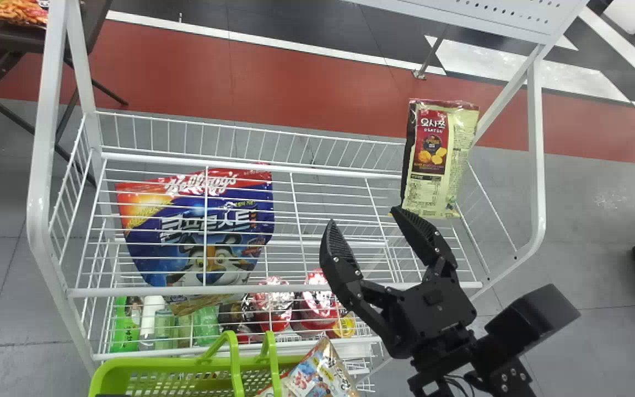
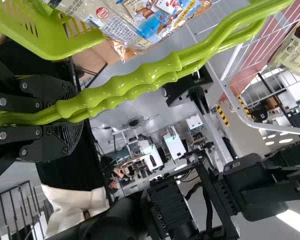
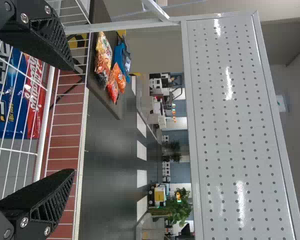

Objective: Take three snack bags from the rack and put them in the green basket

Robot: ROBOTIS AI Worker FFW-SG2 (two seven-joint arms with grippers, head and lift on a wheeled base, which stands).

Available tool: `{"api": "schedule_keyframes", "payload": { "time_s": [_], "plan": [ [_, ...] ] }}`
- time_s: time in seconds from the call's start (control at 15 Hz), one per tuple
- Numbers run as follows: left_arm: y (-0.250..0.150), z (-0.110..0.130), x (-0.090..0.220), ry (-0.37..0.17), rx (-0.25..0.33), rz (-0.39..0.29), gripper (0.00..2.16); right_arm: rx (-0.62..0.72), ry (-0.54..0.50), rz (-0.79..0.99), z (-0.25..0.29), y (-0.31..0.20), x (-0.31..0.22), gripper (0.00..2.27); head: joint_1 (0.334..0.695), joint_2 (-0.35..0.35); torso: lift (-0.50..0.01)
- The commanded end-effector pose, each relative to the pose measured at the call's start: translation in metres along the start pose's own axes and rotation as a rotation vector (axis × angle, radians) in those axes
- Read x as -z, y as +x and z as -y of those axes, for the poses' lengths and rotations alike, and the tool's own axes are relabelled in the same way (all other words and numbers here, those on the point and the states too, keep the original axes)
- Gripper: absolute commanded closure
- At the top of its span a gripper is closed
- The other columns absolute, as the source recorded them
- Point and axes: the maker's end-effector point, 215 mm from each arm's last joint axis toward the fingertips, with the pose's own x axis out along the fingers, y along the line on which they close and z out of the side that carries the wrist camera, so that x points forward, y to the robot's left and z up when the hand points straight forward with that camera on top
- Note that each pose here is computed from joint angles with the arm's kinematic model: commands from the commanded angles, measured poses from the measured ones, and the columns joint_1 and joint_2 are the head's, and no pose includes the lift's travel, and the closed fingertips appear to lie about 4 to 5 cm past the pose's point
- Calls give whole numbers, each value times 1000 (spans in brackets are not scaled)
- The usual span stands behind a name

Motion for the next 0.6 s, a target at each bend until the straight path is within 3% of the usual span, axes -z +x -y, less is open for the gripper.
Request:
{"api": "schedule_keyframes", "payload": {
  "time_s": [0.0,0.53],
  "plan": [
    [0,0,1,-2,0,-1,2115,1,-2,10,0,-1,-3,90,695,-350,-6],
    [0,1,4,-7,0,-3,2115,2,0,30,0,-3,-8,90,695,-350,-6]
  ]
}}
